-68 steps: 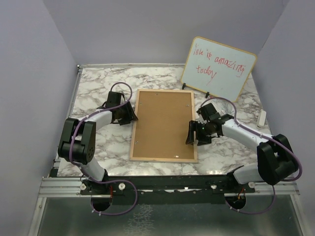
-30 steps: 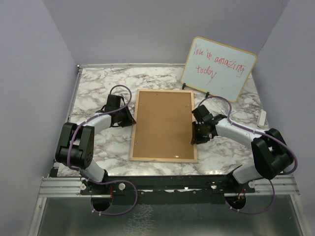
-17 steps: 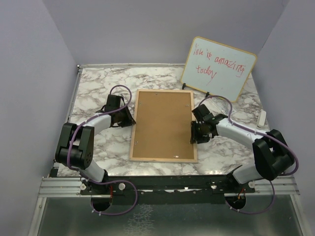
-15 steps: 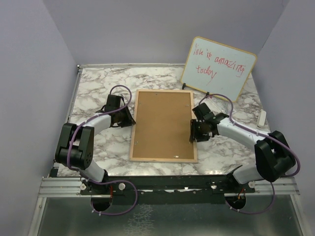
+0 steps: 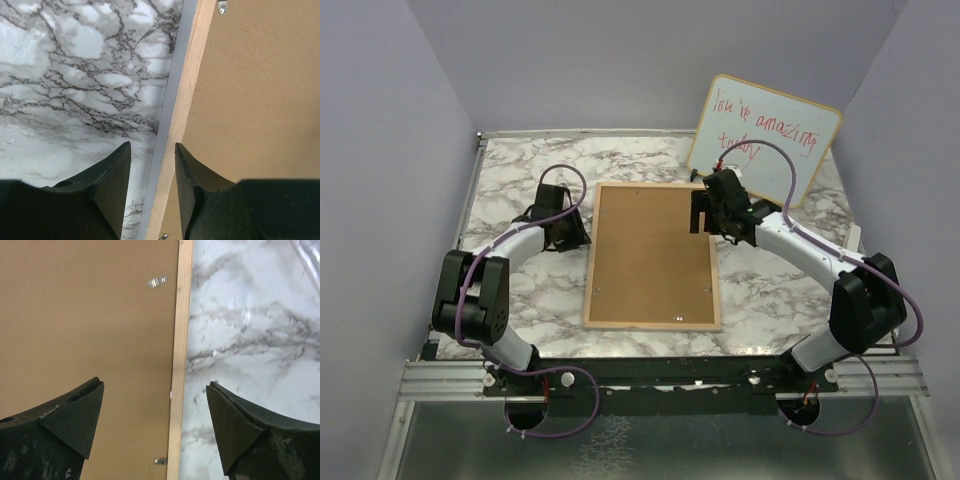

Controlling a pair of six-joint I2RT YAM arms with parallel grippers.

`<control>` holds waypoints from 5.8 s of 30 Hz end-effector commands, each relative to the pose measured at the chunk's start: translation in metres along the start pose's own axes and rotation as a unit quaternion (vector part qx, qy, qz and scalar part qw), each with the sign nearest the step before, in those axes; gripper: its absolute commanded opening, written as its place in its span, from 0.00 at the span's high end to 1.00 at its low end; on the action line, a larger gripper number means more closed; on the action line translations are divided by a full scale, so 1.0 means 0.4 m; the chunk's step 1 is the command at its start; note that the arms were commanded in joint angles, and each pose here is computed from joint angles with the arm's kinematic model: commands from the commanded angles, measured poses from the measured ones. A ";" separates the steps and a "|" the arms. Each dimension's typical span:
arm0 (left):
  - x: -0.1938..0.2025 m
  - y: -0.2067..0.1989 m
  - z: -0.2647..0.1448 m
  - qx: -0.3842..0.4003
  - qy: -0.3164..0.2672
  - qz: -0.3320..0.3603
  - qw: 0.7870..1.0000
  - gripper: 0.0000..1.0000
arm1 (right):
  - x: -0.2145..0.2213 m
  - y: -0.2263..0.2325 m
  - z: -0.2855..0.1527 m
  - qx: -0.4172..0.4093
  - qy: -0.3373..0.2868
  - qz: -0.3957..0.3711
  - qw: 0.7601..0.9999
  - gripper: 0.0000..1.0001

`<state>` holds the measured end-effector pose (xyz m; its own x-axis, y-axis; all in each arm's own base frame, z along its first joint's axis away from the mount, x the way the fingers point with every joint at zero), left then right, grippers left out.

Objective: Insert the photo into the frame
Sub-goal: Install the photo frame at the center of the board, then move the photo frame to the center of the board, then install the photo frame at the center of the board.

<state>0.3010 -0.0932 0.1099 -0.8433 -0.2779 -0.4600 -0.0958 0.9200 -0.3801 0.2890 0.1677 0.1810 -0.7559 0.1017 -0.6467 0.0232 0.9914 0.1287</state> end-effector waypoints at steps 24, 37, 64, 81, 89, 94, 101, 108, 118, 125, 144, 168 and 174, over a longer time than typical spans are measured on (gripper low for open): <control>-0.055 -0.012 0.043 0.016 -0.037 0.026 0.999 0.49 | -0.117 0.006 0.270 0.104 0.079 0.148 0.980 0.09; -0.024 0.003 0.065 0.018 -0.023 0.021 0.999 0.51 | -0.079 -0.014 0.327 0.079 0.116 0.149 0.979 0.20; -0.017 0.015 0.078 0.000 -0.019 0.014 1.000 0.60 | -0.084 -0.055 0.337 0.061 0.095 0.101 0.988 0.52; -0.020 0.017 0.087 -0.003 -0.017 0.015 1.000 0.62 | -0.077 -0.073 0.320 0.053 0.096 0.082 0.991 0.74; -0.023 0.014 0.080 -0.002 -0.021 0.015 1.000 0.63 | -0.090 -0.068 0.299 0.044 0.094 0.088 0.991 0.68; -0.039 0.005 0.070 0.002 -0.031 0.016 0.999 0.58 | -0.127 -0.064 0.225 0.030 0.071 0.095 0.993 0.43; -0.052 -0.008 0.061 0.013 -0.031 0.017 0.999 0.51 | -0.170 -0.009 0.165 -0.077 0.073 0.088 0.990 0.38; -0.019 -0.005 0.037 0.015 -0.010 0.003 1.000 0.51 | -0.130 0.133 0.140 -0.243 0.102 0.035 0.964 0.50; 0.102 0.016 -0.019 0.023 0.052 -0.034 0.998 0.67 | 0.107 0.275 0.077 -0.382 0.196 -0.039 0.902 0.57; 0.146 -0.016 -0.045 0.056 0.040 -0.049 0.996 0.92 | 0.246 0.301 0.033 -0.416 0.221 -0.039 0.881 0.52; 0.264 -0.097 -0.063 0.084 0.038 -0.040 0.995 0.83 | 0.301 0.296 -0.030 -0.245 0.269 0.226 0.903 0.41; 0.323 -0.059 -0.064 0.082 0.062 -0.020 0.995 0.91 | 0.403 0.394 0.021 -0.187 0.328 0.287 0.880 0.49; 0.327 -0.052 -0.057 0.067 0.069 -0.020 0.995 0.93 | 0.411 0.409 0.031 -0.195 0.340 0.287 0.874 0.48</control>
<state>0.1959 -0.1502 0.0939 -0.8684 -0.3102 -0.3869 -0.0409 0.8223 -0.5675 0.1786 0.3424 0.0985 -0.9130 0.3692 0.1736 0.3895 0.6622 0.6401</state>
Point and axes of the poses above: each gripper's point midway between its finger pads, its own z axis out along the fingers, its own y axis along the line the jaws close on, x = y × z, the point moved 8 cm from there along -z, back along the fingers, and after that the axes turned 3 degrees about z, right-handed, at the moved point
